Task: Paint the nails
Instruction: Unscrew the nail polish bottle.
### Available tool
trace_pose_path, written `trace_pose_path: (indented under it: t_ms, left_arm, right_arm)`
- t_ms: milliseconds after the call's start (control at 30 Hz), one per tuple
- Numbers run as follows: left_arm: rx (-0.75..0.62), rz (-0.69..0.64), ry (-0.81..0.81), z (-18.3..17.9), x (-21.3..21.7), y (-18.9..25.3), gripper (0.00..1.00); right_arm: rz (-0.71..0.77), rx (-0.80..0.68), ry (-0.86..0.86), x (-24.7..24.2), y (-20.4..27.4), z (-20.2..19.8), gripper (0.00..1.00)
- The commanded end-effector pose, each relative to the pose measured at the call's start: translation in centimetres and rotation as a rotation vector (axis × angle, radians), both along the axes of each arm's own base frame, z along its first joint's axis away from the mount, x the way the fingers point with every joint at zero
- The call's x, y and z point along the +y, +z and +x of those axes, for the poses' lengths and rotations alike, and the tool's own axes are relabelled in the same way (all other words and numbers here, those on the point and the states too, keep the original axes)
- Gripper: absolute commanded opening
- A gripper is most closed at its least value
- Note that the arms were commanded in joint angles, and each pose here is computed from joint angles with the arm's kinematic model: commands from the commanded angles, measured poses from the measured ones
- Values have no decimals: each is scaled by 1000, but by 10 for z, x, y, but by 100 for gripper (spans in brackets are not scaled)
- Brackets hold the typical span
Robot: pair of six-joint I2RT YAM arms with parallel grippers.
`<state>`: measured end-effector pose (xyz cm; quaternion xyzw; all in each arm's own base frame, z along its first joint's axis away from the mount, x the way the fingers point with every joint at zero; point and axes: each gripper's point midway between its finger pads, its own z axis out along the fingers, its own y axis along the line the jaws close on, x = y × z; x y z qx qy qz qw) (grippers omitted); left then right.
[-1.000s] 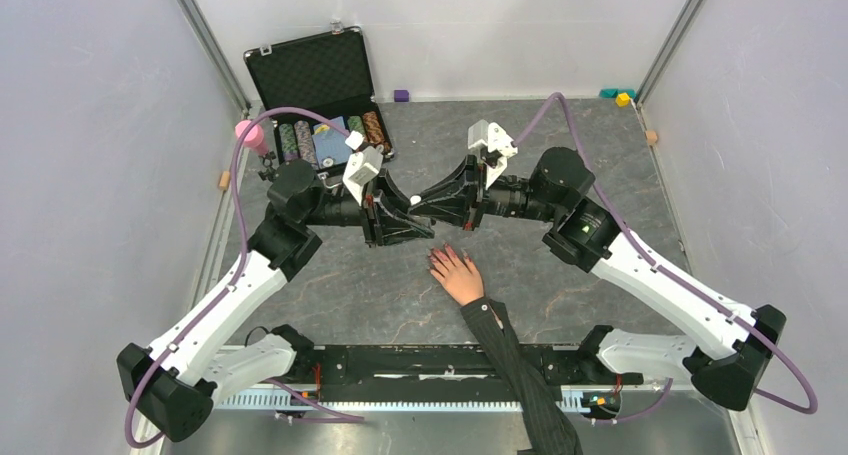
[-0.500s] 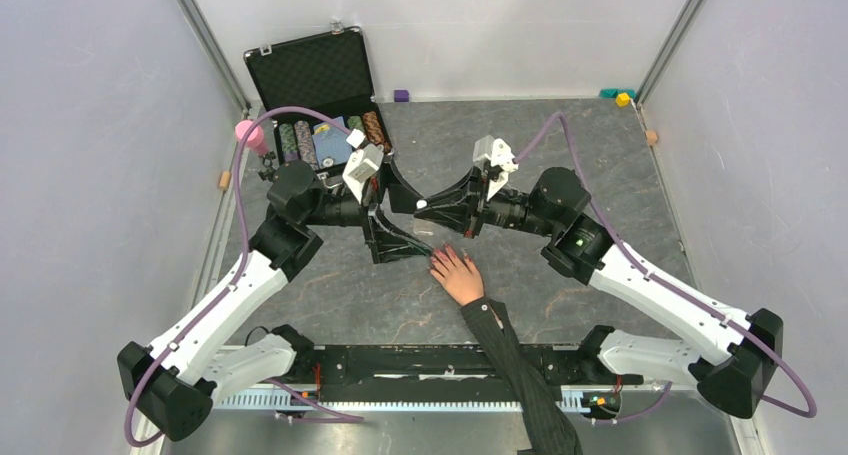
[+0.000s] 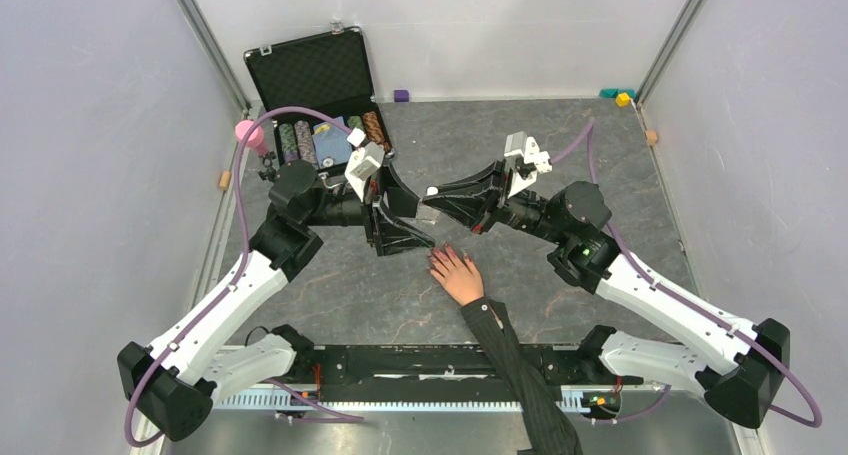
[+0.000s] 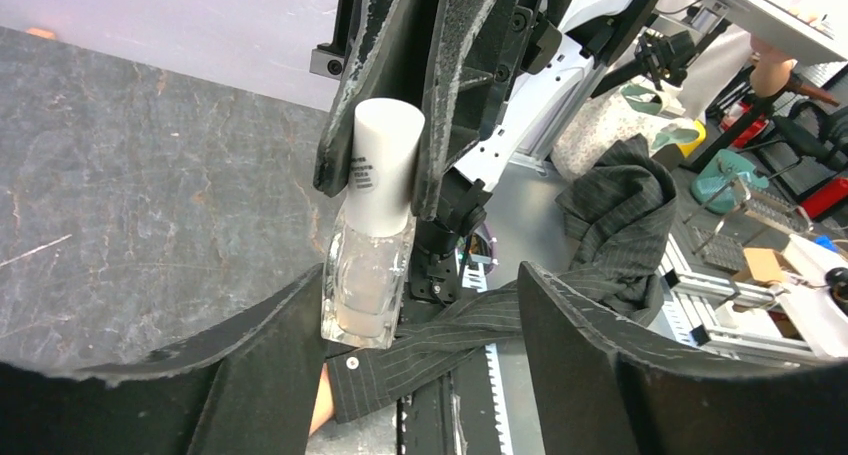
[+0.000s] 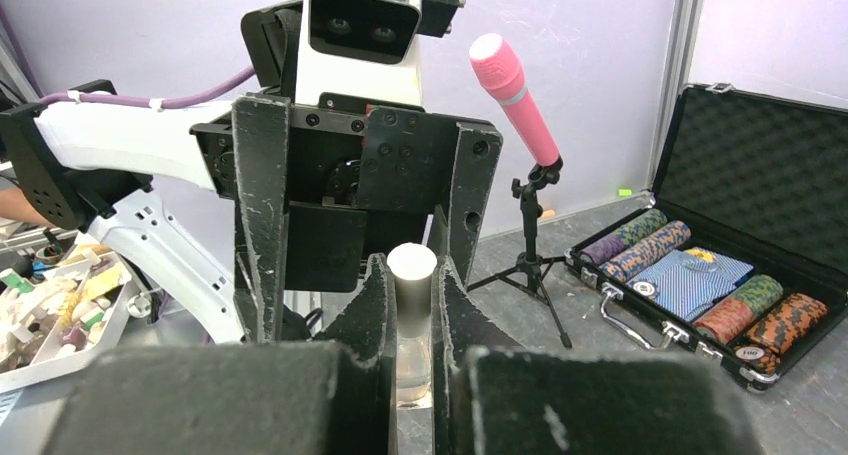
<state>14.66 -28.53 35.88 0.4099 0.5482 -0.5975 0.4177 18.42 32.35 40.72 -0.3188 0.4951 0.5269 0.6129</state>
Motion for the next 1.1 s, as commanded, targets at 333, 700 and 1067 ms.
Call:
trace_pose_path:
  t_ms: [333, 700, 1067]
  left_arm:
    - [-39, -60, 19, -1, 1, 22, 55]
    - [-30, -64, 26, 1, 0, 22, 45]
    - [-25, -77, 40, 3, 0, 23, 31]
  right_arm:
    - [76, -19, 44, 3, 18, -5, 0]
    - [54, -3, 48, 8, 11, -1, 0]
    - [22, 13, 23, 10, 3, 6, 0]
